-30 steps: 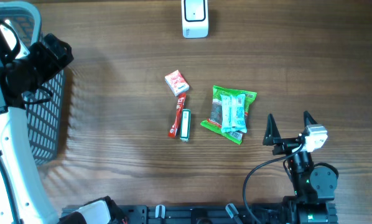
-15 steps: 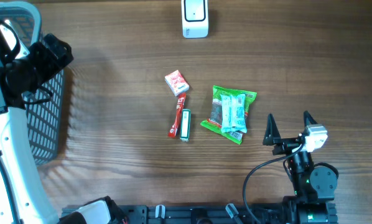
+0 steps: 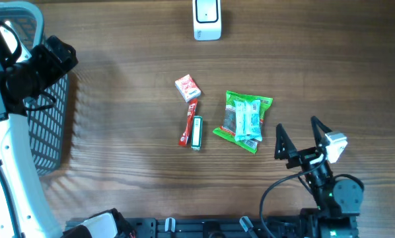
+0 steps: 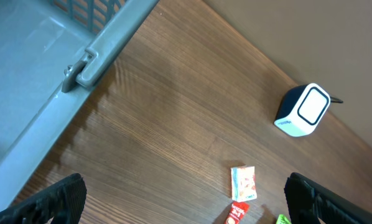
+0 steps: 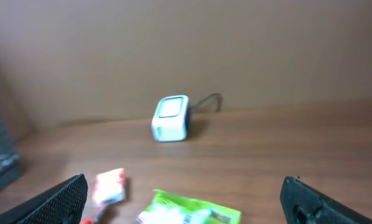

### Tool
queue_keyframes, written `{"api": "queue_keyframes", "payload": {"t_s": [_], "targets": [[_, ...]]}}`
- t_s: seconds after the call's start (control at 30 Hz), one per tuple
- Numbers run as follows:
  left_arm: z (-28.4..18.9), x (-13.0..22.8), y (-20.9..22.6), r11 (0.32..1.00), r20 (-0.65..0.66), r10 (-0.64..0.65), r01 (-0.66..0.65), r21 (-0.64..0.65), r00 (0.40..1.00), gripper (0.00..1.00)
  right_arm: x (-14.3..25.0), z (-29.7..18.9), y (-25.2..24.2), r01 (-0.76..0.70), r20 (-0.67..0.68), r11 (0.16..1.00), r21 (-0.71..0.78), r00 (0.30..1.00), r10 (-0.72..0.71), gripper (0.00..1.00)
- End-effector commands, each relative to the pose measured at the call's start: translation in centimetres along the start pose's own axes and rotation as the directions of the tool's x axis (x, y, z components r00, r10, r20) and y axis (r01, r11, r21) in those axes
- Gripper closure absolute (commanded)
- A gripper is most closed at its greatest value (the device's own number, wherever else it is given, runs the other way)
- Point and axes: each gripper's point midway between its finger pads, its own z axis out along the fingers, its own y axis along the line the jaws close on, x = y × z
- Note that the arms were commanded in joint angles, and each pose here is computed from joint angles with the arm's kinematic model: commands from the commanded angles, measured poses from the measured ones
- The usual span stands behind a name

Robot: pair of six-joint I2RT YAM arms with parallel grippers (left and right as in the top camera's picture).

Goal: Scan the item barcode
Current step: 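Reach the right gripper over the pale blue pack on the green bag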

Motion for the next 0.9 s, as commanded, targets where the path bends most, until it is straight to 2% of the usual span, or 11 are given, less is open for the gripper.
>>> {"api": "queue_keyframes", "payload": {"t_s": [0.0, 0.1, 0.2, 0.27, 0.37, 0.47, 0.5, 0.53, 0.57, 0.7, 0.87], "targets": [[-0.1, 0.0, -0.4, 1.000, 0.000, 0.024, -0.024, 0.015, 1.000, 0.00, -6.1, -0.7, 3.0, -0.002, -0.010, 0.997, -0.073, 1.000, 0.002, 0.00], [-0.1, 0.0, -0.4, 1.000, 0.000, 0.024, -0.024, 0.015, 1.000, 0.00, -8.1, -0.1, 4.3, 0.014, -0.141, 0.994, -0.105, 0.990, -0.029, 0.00], [-0.1, 0.0, -0.4, 1.000, 0.000, 0.024, -0.024, 0.015, 1.000, 0.00, -8.3, 1.3, 4.3, -0.056, -0.334, 0.995, -0.079, 0.942, 0.027, 0.00], [-0.1, 0.0, -0.4, 1.000, 0.000, 0.024, -0.024, 0.015, 1.000, 0.00, -7.4, 2.4, 4.2, -0.133, -0.481, 0.990, -0.053, 0.872, 0.091, 0.00], [-0.1, 0.0, -0.4, 1.000, 0.000, 0.024, -0.024, 0.015, 1.000, 0.00, -5.7, 4.0, 4.6, -0.228, -0.609, 0.972, -0.055, 0.780, 0.149, 0.00], [-0.1, 0.0, -0.4, 1.000, 0.000, 0.024, -0.024, 0.015, 1.000, 0.00, -2.3, 5.4, 5.3, -0.374, -0.733, 0.925, -0.065, 0.647, 0.210, 0.01], [-0.1, 0.0, -0.4, 1.000, 0.000, 0.024, -0.024, 0.015, 1.000, 0.00, -1.1, 5.7, 5.3, -0.399, -0.767, 0.916, -0.051, 0.603, 0.220, 0.22], [-0.1, 0.0, -0.4, 1.000, 0.000, 0.024, -0.024, 0.015, 1.000, 0.00, 0.4, 6.0, 4.9, -0.400, -0.796, 0.916, -0.014, 0.559, 0.231, 0.34], [-0.1, 0.0, -0.4, 1.000, 0.000, 0.024, -0.024, 0.015, 1.000, 0.00, 1.7, 6.3, 4.5, -0.384, -0.819, 0.923, 0.018, 0.524, 0.234, 0.40], [-0.1, 0.0, -0.4, 1.000, 0.000, 0.024, -0.024, 0.015, 1.000, 0.00, 6.2, 7.1, 3.5, -0.254, -0.876, 0.964, 0.082, 0.442, 0.191, 0.44], [-0.1, 0.0, -0.4, 1.000, 0.000, 0.024, -0.024, 0.015, 1.000, 0.00, 10.5, 8.7, 4.8, -0.163, -0.920, 0.986, 0.036, 0.379, 0.096, 0.44]]}}
